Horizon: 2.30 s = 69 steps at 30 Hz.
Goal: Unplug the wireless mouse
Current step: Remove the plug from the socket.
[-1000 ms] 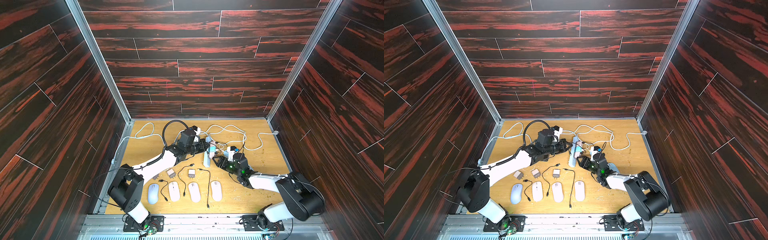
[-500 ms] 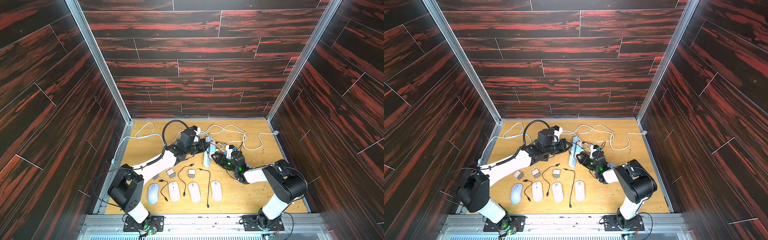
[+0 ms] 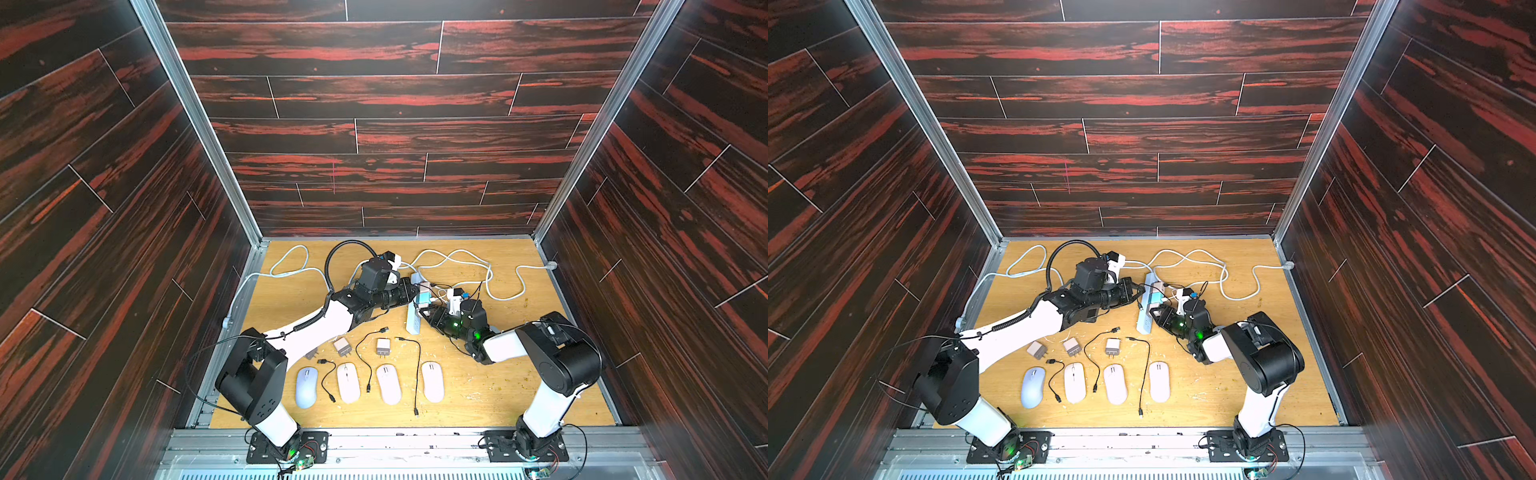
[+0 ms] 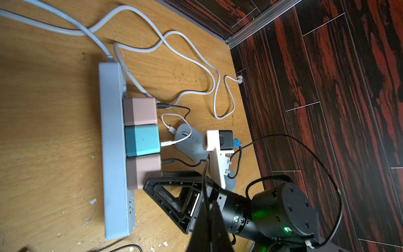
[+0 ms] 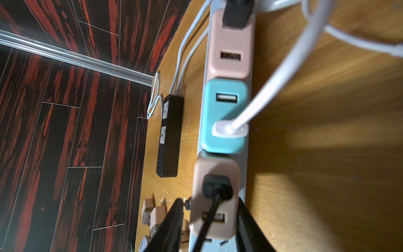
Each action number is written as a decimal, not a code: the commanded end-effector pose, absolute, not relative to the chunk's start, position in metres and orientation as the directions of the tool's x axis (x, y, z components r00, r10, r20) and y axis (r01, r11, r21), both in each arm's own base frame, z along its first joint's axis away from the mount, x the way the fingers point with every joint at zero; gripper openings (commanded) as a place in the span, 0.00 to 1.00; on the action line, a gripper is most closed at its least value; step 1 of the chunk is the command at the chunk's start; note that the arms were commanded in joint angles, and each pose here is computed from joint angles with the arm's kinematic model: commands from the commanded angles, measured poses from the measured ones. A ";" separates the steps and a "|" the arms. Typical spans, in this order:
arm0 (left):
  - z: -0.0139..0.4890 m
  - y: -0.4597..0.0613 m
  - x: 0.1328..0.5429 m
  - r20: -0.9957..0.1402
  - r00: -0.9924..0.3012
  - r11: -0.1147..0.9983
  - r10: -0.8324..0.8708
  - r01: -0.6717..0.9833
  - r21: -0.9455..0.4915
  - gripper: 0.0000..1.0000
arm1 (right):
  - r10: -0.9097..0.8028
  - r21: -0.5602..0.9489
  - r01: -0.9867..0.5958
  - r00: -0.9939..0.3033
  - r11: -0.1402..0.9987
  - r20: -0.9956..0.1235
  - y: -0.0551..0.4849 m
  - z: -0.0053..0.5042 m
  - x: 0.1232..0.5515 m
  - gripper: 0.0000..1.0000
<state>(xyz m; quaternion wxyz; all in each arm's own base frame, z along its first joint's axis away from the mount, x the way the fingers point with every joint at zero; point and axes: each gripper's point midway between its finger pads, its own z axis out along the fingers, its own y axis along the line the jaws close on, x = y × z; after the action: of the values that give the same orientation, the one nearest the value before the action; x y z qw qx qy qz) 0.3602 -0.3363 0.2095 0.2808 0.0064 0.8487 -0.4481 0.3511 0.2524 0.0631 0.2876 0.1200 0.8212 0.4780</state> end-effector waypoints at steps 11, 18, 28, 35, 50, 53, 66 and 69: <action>0.225 -0.334 0.355 -0.499 -0.836 0.583 -0.229 0.292 -0.758 0.00 | 0.486 0.869 -0.084 -0.801 0.488 -0.350 0.257 0.067 0.366 0.39; 0.212 -0.334 0.349 -0.511 -0.845 0.628 -0.162 0.311 -0.714 0.00 | 0.492 0.874 -0.061 -0.807 0.482 -0.328 0.257 0.065 0.365 0.28; 0.194 -0.320 0.308 -0.620 -0.784 0.672 0.029 0.474 -0.569 0.56 | 0.503 0.880 -0.060 -0.801 0.471 -0.324 0.256 0.070 0.368 0.21; 0.165 -0.274 0.323 -0.647 -0.762 0.840 -0.020 0.338 -0.425 0.51 | 0.495 0.883 -0.069 -0.806 0.464 -0.324 0.257 0.074 0.369 0.19; 0.089 -0.288 0.354 -0.510 -0.860 0.887 0.019 0.250 -0.389 0.06 | 0.485 0.883 -0.085 -0.810 0.462 -0.331 0.258 0.081 0.366 0.14; 0.091 -0.305 0.345 -0.502 -0.864 0.827 0.041 0.311 -0.468 0.09 | 0.481 0.881 -0.088 -0.810 0.466 -0.335 0.258 0.082 0.366 0.14; 0.058 -0.316 0.349 -0.438 -0.897 0.848 0.062 0.279 -0.451 0.61 | 0.480 0.886 -0.087 -0.814 0.456 -0.327 0.260 0.081 0.366 0.13; 0.054 -0.321 0.352 -0.431 -0.900 0.844 0.063 0.279 -0.459 0.62 | 0.477 0.886 -0.084 -0.818 0.457 -0.323 0.260 0.080 0.366 0.13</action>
<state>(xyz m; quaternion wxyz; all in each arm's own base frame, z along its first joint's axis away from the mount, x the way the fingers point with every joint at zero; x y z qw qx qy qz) 0.3489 -0.3184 0.0561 0.2087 0.0909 0.9359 -0.2687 0.3603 0.2541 0.0612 0.2633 0.1401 0.8201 0.4884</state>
